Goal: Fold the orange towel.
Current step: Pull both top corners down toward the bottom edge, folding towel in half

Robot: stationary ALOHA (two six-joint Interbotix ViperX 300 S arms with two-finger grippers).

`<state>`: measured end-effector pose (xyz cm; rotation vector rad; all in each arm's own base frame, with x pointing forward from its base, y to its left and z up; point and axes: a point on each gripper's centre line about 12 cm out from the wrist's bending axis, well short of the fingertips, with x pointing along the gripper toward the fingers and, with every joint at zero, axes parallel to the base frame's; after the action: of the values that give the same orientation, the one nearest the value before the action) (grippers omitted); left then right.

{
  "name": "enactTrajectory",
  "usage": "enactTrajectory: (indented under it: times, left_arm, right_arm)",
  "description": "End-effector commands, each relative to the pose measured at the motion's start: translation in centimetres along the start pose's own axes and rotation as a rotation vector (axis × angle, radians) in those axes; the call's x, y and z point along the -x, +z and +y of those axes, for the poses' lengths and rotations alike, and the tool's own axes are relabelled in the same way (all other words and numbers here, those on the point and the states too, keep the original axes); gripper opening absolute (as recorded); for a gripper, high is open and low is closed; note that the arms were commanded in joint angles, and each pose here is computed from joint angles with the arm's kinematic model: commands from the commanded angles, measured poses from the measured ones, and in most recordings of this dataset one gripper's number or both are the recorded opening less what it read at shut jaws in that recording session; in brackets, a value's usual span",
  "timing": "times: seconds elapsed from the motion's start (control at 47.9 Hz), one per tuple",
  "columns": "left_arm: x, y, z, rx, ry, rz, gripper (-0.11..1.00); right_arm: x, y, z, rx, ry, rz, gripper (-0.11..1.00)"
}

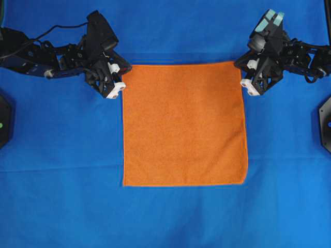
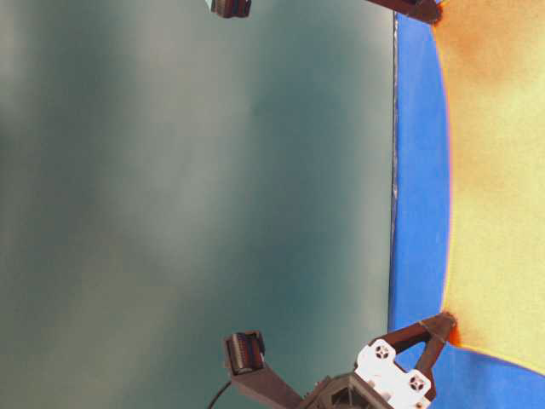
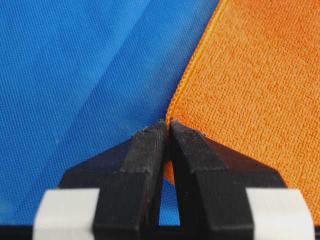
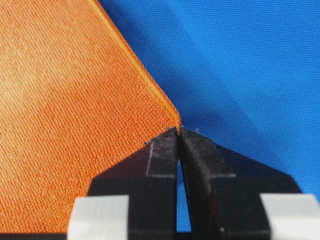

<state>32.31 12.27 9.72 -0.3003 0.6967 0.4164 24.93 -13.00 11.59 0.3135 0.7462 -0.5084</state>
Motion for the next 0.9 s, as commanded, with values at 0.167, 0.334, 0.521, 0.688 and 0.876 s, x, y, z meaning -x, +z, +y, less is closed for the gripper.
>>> enactTrajectory:
  times: [0.167, 0.334, 0.521, 0.688, 0.876]
  left_arm:
    - [0.7, 1.6, -1.0, -0.014, -0.025, -0.049, 0.03]
    - [1.2, 1.4, -3.0, -0.047, -0.067, -0.040, 0.03]
    - [2.7, 0.8, -6.4, -0.099, -0.137, 0.010, 0.03]
    - [3.8, -0.1, -10.1, -0.176, -0.219, 0.038, 0.03]
    - [4.8, -1.9, -14.1, -0.263, -0.307, 0.080, 0.03]
  right_arm:
    - [0.4, 0.6, 0.2, -0.003, 0.006, -0.021, 0.02]
    - [1.0, 0.3, 1.5, 0.012, 0.038, -0.010, 0.02]
    - [3.0, -0.3, 4.1, 0.033, 0.115, -0.004, 0.02]
    - [5.2, -1.1, 7.2, 0.063, 0.221, -0.009, 0.02]
    - [6.9, -2.9, 10.8, 0.082, 0.347, 0.021, 0.02]
